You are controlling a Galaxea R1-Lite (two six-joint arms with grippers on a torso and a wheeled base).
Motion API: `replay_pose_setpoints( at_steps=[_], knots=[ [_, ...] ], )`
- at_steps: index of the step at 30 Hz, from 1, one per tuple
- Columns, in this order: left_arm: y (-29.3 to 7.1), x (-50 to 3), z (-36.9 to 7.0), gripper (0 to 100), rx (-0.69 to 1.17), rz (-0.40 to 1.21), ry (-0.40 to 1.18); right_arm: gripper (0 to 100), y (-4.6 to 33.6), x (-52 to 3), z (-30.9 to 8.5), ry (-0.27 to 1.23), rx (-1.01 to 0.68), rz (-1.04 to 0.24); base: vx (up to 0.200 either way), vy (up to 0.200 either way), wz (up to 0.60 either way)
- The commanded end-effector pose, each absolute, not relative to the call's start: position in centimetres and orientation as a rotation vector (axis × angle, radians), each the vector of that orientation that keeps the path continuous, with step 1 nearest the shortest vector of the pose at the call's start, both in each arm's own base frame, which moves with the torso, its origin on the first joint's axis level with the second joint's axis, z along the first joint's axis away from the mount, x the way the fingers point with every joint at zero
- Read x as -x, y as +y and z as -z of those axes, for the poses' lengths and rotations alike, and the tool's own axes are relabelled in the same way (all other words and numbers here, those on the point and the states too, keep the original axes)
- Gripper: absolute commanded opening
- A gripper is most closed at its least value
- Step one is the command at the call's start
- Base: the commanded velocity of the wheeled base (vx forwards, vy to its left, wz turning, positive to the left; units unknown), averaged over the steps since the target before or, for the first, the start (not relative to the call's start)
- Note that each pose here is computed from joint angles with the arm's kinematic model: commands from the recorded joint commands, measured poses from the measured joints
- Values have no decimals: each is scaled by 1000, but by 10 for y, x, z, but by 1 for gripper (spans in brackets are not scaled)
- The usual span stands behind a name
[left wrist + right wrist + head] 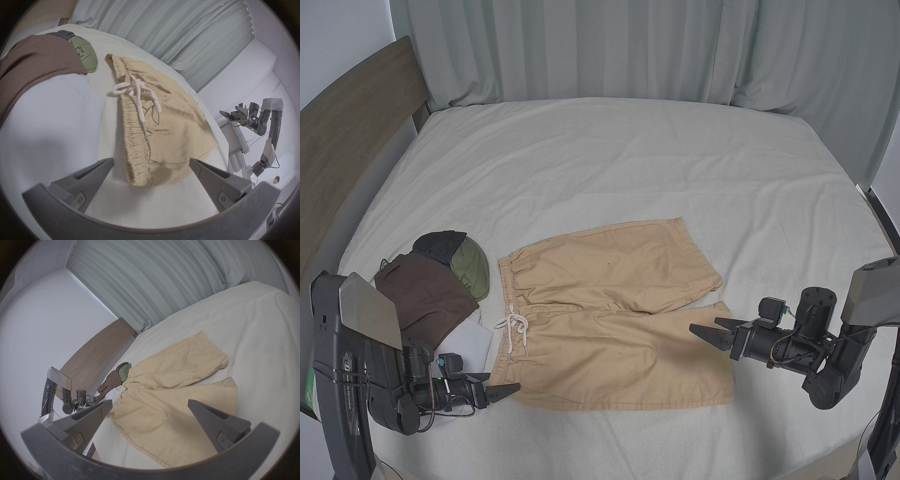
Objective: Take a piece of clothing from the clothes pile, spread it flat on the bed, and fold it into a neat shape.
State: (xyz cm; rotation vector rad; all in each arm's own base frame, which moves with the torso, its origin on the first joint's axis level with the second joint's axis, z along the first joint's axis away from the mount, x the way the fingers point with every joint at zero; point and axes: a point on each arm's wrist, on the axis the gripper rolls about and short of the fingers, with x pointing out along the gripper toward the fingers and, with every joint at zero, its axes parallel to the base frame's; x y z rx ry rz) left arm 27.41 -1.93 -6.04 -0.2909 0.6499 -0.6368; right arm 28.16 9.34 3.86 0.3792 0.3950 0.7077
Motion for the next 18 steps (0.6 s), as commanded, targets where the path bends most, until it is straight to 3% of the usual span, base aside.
replay_pose_setpoints(
  at_steps=[1, 8, 9, 18],
  knots=[
    [-21, -275, 64, 100, 299, 630, 663, 100, 94, -282, -38, 395, -379, -708, 0, 0, 0],
    [-21, -279, 64, 100, 300, 627, 652, 100, 93, -282, -38, 397, -379, -708, 0, 0, 0],
    [-21, -279, 65, 0, 300, 625, 653, 100, 93, -282, -38, 397, -379, -708, 0, 0, 0],
    [-21, -278, 66, 0, 301, 626, 660, 100, 90, -276, -29, 439, -365, -696, 0, 0, 0]
  ],
)
